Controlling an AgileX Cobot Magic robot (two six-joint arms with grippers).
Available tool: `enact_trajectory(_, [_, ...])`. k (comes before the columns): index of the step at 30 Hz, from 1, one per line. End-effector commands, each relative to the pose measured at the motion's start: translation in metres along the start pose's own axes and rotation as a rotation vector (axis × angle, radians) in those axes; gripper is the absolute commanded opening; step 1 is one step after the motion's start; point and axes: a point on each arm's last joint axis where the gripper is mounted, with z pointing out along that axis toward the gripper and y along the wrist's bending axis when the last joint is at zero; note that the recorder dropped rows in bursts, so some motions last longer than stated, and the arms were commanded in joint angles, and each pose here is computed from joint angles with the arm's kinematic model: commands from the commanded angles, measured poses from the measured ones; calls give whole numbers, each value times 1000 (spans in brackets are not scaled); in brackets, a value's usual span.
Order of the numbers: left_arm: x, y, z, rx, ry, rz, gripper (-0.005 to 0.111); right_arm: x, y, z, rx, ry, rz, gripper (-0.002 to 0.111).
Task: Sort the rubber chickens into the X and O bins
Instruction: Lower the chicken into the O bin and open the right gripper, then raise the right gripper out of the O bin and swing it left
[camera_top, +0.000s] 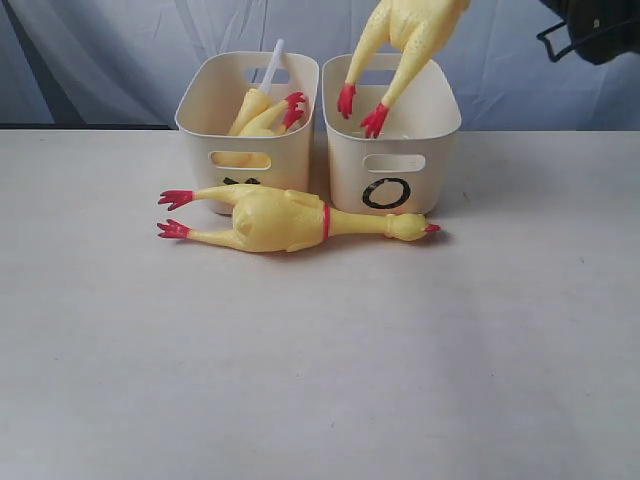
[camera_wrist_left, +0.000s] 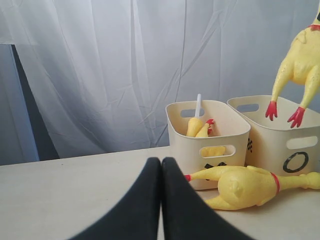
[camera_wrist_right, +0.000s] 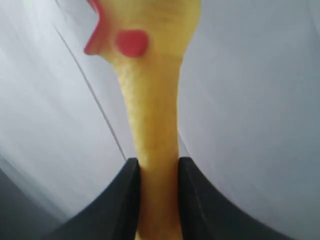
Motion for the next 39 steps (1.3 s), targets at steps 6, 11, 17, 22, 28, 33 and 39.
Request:
enact_trajectory(6, [0, 0, -1, 4, -13, 1, 0, 14, -28, 19, 54, -153, -9, -1])
enact_trajectory(11, [0, 0, -1, 4, -13, 1, 0, 20, -25, 31, -9, -124, -139, -1])
enact_trajectory(17, [0, 0, 0, 4, -11, 2, 0, 32, -23, 45, -59, -34, -293, -1])
enact_trajectory(22, [1, 0, 0, 5, -11, 2, 0, 49, -32, 48, -46, 15, -286, -1])
enact_trajectory(28, [1, 0, 0, 5, -11, 2, 0, 72, -39, 52, -69, 59, -225, -1])
enact_trajectory(33, [1, 0, 0, 5, -11, 2, 0, 85, -34, 54, -101, 93, -245, -1])
enact_trajectory(39, [1, 0, 0, 5, -11, 2, 0, 97, -34, 55, -100, 121, -242, -1])
